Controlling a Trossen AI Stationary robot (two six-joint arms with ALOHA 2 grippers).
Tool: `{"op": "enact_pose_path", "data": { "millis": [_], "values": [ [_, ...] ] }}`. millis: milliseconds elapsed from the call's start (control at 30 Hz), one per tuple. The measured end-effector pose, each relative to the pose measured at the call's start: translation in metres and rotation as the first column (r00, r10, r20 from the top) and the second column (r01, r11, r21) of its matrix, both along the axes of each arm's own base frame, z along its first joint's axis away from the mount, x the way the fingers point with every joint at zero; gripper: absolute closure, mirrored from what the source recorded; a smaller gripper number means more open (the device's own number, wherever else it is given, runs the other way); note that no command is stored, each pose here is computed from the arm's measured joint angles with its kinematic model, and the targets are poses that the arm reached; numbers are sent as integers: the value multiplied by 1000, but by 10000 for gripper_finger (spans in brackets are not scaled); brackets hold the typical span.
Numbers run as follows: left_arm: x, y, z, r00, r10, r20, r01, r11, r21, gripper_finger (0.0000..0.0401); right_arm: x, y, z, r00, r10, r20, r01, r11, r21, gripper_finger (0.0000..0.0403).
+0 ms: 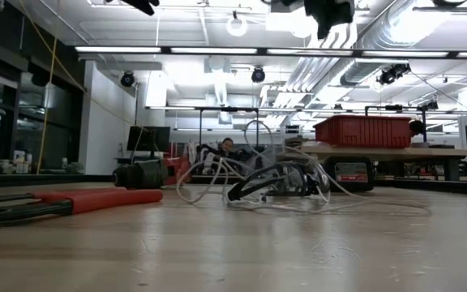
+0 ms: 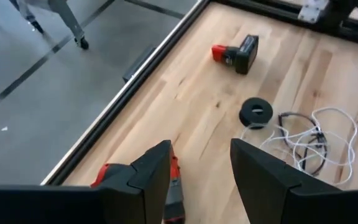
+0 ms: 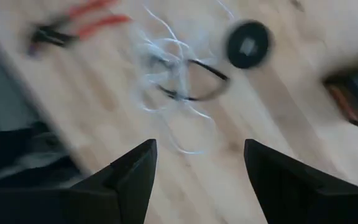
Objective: Coil cords
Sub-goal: Coil the white wire onto the black spool
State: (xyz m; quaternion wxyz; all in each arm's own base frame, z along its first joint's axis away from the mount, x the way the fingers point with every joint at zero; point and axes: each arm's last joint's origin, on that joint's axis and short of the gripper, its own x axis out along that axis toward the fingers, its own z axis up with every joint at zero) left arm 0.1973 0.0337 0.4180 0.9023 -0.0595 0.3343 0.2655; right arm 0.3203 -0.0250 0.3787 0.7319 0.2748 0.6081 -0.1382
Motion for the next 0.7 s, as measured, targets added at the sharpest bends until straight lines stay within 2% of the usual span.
{"op": "enact_pose_path", "data": {
  "millis": [100, 167, 267, 367, 433, 533, 700],
  "values": [
    [5, 0, -1, 1000, -11, 24, 10, 1000, 12, 240, 1, 6, -20, 995, -13, -95, -8, 977, -213, 167],
    [11, 2, -5, 998, -27, 52, 25, 999, 37, 240, 2, 7, -31, 992, -43, -114, 9, 959, -283, 167],
    [26, 8, -20, 992, -79, 93, 77, 997, 30, 240, 6, 3, -54, 988, -82, -128, 50, 971, -235, 167],
    [40, 15, -47, 986, -119, 116, 130, 988, -87, 240, 9, -7, -88, 980, -118, -161, 86, 977, -193, 167],
    [48, 19, -66, 986, -115, 122, 135, 975, -175, 240, 8, -18, -114, 972, -170, -164, 151, 981, -120, 167],
    [53, 20, -89, 987, -104, 123, 134, 953, -272, 240, 7, -31, -153, 959, -246, -137, 244, 969, -34, 167],
    [54, 17, -117, 990, -60, 126, 100, 935, -339, 240, 7, -48, -189, 928, -372, -19, 372, 928, 30, 167]
  ]
}}
